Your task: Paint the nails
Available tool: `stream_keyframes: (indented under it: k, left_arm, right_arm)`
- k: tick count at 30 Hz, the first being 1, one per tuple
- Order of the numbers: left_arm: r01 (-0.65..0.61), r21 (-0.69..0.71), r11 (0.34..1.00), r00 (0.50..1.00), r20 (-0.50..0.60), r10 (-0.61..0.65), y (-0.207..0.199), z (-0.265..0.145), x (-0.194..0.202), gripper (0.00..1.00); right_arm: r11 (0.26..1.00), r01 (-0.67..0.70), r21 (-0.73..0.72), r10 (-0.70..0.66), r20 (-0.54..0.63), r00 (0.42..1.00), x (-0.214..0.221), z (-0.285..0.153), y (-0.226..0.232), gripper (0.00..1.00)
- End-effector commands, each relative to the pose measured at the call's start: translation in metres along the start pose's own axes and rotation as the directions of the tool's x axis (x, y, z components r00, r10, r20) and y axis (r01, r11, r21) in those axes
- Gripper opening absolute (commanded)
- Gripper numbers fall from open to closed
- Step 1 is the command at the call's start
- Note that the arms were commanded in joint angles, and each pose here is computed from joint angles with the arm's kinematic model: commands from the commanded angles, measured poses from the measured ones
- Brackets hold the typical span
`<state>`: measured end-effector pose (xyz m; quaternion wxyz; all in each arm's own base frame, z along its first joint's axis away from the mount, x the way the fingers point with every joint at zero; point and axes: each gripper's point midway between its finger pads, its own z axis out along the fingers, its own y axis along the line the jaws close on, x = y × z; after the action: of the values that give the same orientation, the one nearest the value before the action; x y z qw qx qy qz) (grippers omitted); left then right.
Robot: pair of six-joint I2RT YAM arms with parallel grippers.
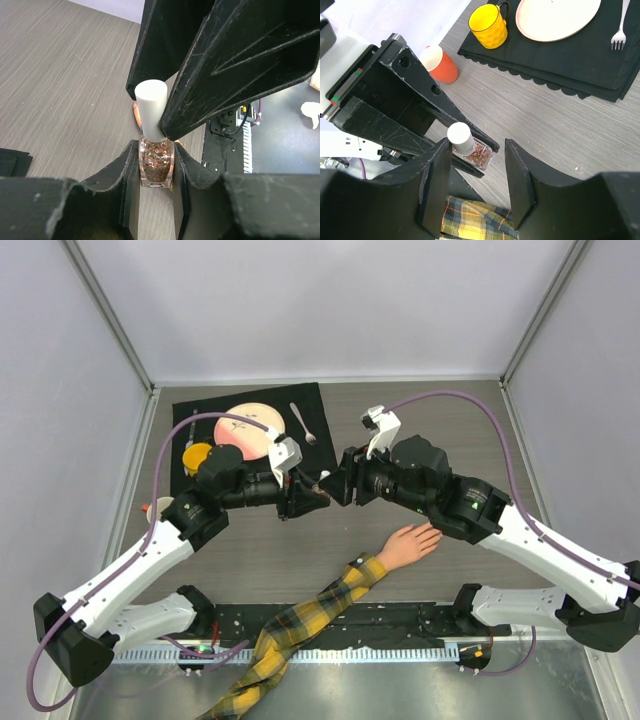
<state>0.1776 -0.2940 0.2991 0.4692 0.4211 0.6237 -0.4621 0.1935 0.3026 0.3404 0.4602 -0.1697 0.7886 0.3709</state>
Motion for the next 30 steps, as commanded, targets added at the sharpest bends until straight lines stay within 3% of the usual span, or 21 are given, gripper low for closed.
stream_keyframes:
  k: [1,11,14,16,18,20,22,29,30]
  left_arm:
    - [-0.046,0.046,0.998,0.997,0.065,0.043,-0.013,-0.004,-0.025,0.0]
    - [-0.004,0.194,0.981,0.998,0.062,-0.009,-0.039,-0.004,-0.027,0.0]
    - [0.023,0.252,0.967,0.998,0.044,-0.035,-0.047,-0.003,-0.028,0.0]
    - [0.022,0.303,0.953,0.999,0.041,-0.036,-0.053,-0.002,-0.03,0.0]
    - [0.031,0.384,0.923,0.999,0.029,-0.046,-0.068,-0.007,-0.033,0.0]
    - [0.014,0.443,0.897,0.998,0.047,-0.039,-0.078,-0.01,-0.037,0.0]
    - [0.026,0.501,0.865,0.998,0.043,-0.055,-0.09,-0.018,-0.041,0.0]
    - [0.014,0.463,0.886,0.997,0.06,-0.047,-0.084,-0.014,-0.043,0.0]
    - [0.035,0.444,0.895,0.997,0.041,-0.059,-0.08,-0.013,-0.039,0.0]
  right_arm:
    - [1.0,-0.005,-0.008,0.005,0.066,0.998,-0.017,-0.002,0.006,0.51]
    - [0.995,0.012,-0.097,-0.009,0.036,0.999,-0.002,0.001,0.016,0.36]
    - [0.986,0.04,-0.161,-0.036,0.03,0.999,0.002,-0.004,0.025,0.2]
    - [0.966,0.074,-0.249,-0.074,0.012,0.997,0.012,-0.009,0.036,0.01]
    - [0.917,0.148,-0.371,-0.155,0.011,0.988,0.028,-0.021,0.047,0.01]
    - [0.785,0.196,-0.587,-0.207,0.05,0.977,0.037,-0.05,0.08,0.01]
    - [0.739,0.21,-0.64,-0.22,0.065,0.973,0.048,-0.058,0.084,0.01]
    - [0.826,0.21,-0.523,-0.196,0.082,0.977,0.032,-0.05,0.068,0.03]
    - [0.889,0.201,-0.411,-0.169,0.113,0.979,0.015,-0.042,0.054,0.24]
